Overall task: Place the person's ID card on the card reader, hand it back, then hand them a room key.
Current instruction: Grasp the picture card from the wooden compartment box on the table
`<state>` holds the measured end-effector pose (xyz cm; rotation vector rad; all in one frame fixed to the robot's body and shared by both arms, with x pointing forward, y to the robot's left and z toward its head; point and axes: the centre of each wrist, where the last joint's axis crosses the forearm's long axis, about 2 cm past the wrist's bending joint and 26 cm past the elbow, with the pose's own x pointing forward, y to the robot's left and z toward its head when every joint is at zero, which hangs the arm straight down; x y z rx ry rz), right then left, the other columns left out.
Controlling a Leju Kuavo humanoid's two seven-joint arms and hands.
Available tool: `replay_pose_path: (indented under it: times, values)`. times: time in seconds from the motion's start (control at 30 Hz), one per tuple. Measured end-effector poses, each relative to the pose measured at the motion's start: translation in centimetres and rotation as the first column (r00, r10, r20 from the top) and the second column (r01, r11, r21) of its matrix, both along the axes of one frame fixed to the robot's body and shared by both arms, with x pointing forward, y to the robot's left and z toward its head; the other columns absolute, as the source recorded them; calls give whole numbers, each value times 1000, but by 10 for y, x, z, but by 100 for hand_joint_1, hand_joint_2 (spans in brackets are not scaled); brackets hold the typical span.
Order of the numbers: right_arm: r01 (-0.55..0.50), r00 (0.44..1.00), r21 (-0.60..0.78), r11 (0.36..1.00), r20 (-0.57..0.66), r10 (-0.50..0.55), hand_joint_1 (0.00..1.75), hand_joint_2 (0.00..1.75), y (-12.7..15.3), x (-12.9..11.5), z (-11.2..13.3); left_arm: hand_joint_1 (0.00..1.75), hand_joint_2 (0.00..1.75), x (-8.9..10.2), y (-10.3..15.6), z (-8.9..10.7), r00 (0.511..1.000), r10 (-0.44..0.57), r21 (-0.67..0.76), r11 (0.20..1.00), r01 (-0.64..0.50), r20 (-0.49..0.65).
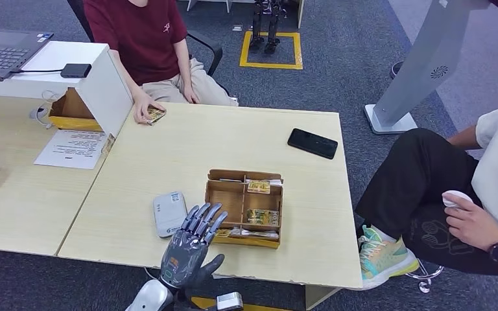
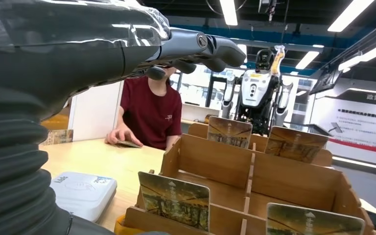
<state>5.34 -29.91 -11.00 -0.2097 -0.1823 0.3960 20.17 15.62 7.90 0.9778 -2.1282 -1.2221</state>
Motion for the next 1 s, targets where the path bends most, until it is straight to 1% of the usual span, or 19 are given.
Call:
replay_pose_path:
  times: [0.23, 0.43, 0.63, 1.0]
  values:
    - [-10, 1000, -1, 1000, 1, 10, 0, 175, 0, 1, 0, 0, 175, 11, 9, -4, 998, 50, -15, 999, -51, -23]
    - [-10, 1000, -1, 1000, 2, 10, 0, 175, 0, 1, 0, 0, 175, 14, 12, -8, 996, 76, -20, 997, -77, -43]
    - [-11, 1000, 0, 1000, 2, 11, 0, 175, 0, 1, 0, 0, 175, 14, 12, -11, 995, 78, -17, 997, -79, -55]
    - [-11, 1000, 0, 1000, 3, 11, 0, 175, 0, 2, 0, 0, 175, 13, 8, -12, 997, 46, -38, 998, -48, -60]
